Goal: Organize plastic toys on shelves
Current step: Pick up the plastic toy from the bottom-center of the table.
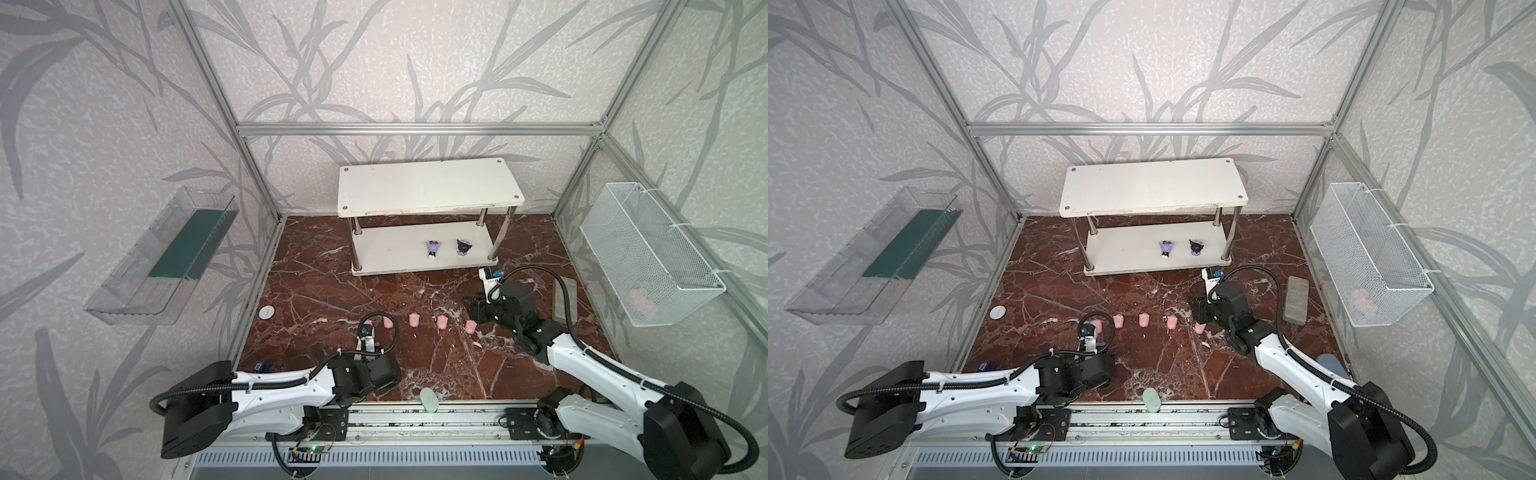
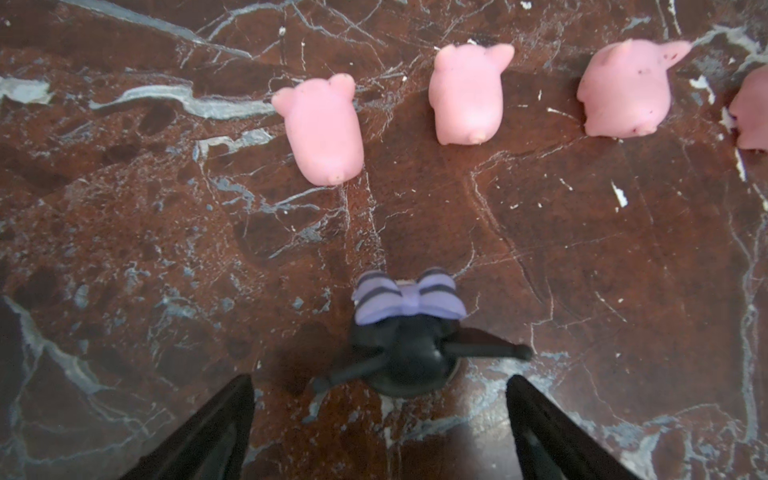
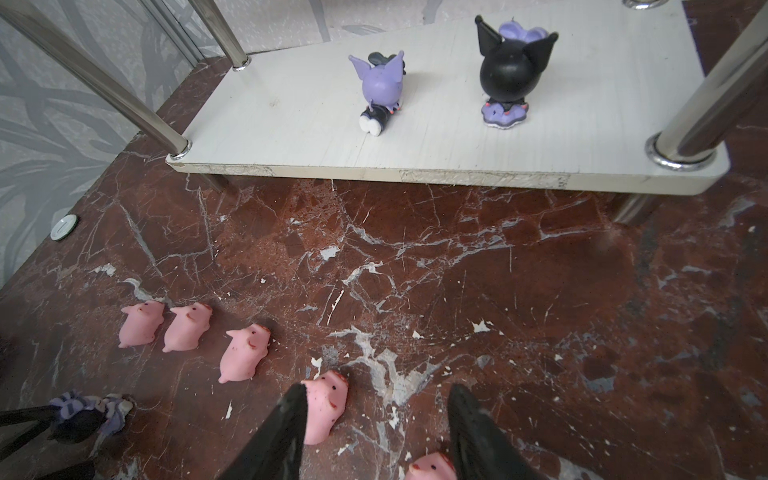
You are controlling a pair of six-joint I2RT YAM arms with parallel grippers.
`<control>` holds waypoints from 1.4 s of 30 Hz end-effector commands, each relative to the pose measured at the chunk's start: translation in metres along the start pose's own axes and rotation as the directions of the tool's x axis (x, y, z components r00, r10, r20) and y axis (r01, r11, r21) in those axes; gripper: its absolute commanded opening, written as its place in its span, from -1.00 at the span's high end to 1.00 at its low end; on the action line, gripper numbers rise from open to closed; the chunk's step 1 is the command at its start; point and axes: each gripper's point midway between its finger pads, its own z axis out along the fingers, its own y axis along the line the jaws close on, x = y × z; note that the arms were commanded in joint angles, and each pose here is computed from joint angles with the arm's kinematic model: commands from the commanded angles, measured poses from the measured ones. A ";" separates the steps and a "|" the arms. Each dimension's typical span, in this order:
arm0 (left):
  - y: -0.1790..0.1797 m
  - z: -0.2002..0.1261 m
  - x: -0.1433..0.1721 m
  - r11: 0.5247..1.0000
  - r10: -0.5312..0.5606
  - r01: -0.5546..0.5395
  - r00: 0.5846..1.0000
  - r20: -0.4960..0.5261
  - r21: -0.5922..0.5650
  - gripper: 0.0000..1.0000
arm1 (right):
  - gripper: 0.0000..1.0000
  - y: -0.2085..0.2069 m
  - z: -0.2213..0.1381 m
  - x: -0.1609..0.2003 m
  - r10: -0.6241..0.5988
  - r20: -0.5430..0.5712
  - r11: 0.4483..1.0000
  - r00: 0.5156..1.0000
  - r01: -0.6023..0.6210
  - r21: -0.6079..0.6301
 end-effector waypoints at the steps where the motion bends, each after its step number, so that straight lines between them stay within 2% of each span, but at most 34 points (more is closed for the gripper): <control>1: -0.003 0.001 -0.004 1.000 0.013 -0.013 1.000 0.008 0.008 -0.78 | -0.11 0.001 0.001 -0.005 -0.001 0.023 1.000 1.000 0.001 -0.001; 16: -0.007 0.009 -0.010 0.999 0.035 -0.035 0.999 0.006 0.026 -0.45 | -0.11 0.000 0.006 -0.004 0.001 0.015 1.000 1.000 -0.001 0.000; 19: -0.007 0.011 -0.010 0.999 0.038 -0.038 0.999 0.002 0.023 -0.29 | -0.12 0.000 0.007 -0.002 0.002 0.011 1.000 1.000 -0.002 0.000; 32: -0.007 0.016 -0.016 0.999 0.053 -0.053 0.999 0.009 0.010 -0.26 | -0.12 0.000 0.009 -0.001 0.002 0.008 1.000 1.000 -0.002 -0.001; 39: -0.010 0.017 -0.019 0.998 0.063 -0.063 0.998 0.016 0.009 -0.08 | -0.12 -0.001 0.011 0.000 0.006 0.004 1.000 1.000 -0.006 0.000; 42: -0.011 0.018 -0.018 0.998 0.067 -0.067 0.998 0.013 0.011 -0.07 | -0.11 -0.001 0.013 0.001 0.007 -0.001 1.000 1.000 -0.007 -0.001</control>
